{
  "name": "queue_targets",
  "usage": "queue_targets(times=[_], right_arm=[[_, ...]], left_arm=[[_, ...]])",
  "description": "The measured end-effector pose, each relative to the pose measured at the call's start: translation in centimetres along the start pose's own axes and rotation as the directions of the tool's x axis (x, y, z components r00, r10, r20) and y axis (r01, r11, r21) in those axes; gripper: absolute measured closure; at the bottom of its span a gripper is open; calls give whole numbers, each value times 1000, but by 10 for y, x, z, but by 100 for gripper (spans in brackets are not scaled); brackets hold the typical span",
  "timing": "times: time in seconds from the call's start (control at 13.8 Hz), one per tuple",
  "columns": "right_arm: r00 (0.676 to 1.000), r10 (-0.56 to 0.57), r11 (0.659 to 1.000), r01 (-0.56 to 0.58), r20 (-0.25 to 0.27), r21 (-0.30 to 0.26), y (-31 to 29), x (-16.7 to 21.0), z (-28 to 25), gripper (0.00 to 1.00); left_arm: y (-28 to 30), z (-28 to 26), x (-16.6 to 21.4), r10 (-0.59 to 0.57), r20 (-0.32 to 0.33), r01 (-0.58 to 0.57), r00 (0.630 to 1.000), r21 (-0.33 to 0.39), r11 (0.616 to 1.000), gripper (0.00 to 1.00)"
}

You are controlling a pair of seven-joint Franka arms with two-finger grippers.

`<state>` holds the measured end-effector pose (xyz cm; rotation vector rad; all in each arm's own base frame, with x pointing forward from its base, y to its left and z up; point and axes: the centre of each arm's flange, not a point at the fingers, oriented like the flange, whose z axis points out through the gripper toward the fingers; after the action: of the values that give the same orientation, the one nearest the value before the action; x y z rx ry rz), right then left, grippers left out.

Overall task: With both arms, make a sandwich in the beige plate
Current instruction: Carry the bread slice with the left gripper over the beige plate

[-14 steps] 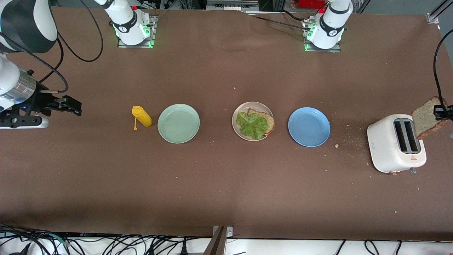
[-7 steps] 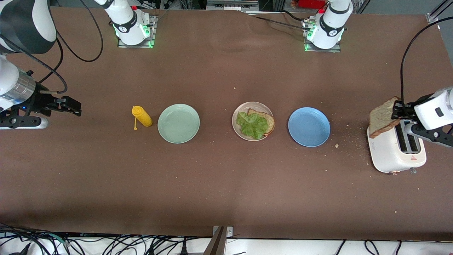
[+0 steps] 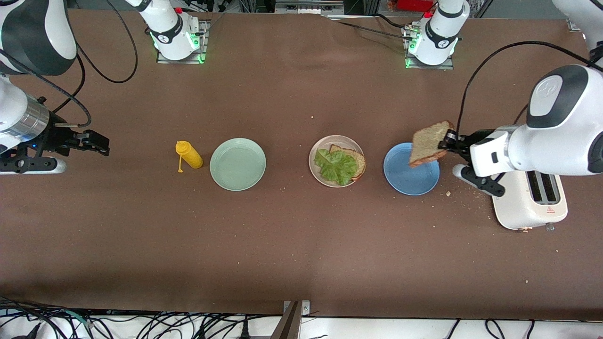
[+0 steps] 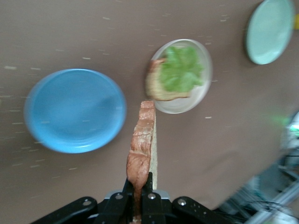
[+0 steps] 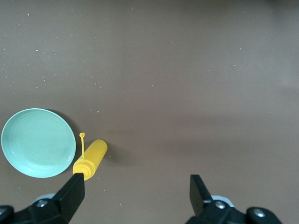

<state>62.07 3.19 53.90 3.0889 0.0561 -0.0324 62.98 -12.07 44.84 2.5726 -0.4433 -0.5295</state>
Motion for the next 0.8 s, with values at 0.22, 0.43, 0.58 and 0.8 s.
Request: queue_targets(times=[0.22, 0.43, 0.58, 0.8], right_arm=[[1000, 4, 1000, -4, -2, 0, 2, 0, -1, 0], [1000, 7, 1000, -7, -3, 0, 4, 0, -1, 0], [1000, 8, 1000, -8, -4, 0, 5, 0, -2, 0], [1000, 10, 1000, -10, -5, 0, 6, 1, -2, 0]], left_arm=[[-15, 48, 32, -17, 57, 31, 998, -267, 963, 92], [-20, 94, 59, -13, 99, 57, 995, -449, 892, 92], [-15, 114, 76, -11, 68, 43, 998, -483, 875, 92], [0, 147, 97, 16, 31, 3, 999, -531, 847, 92]])
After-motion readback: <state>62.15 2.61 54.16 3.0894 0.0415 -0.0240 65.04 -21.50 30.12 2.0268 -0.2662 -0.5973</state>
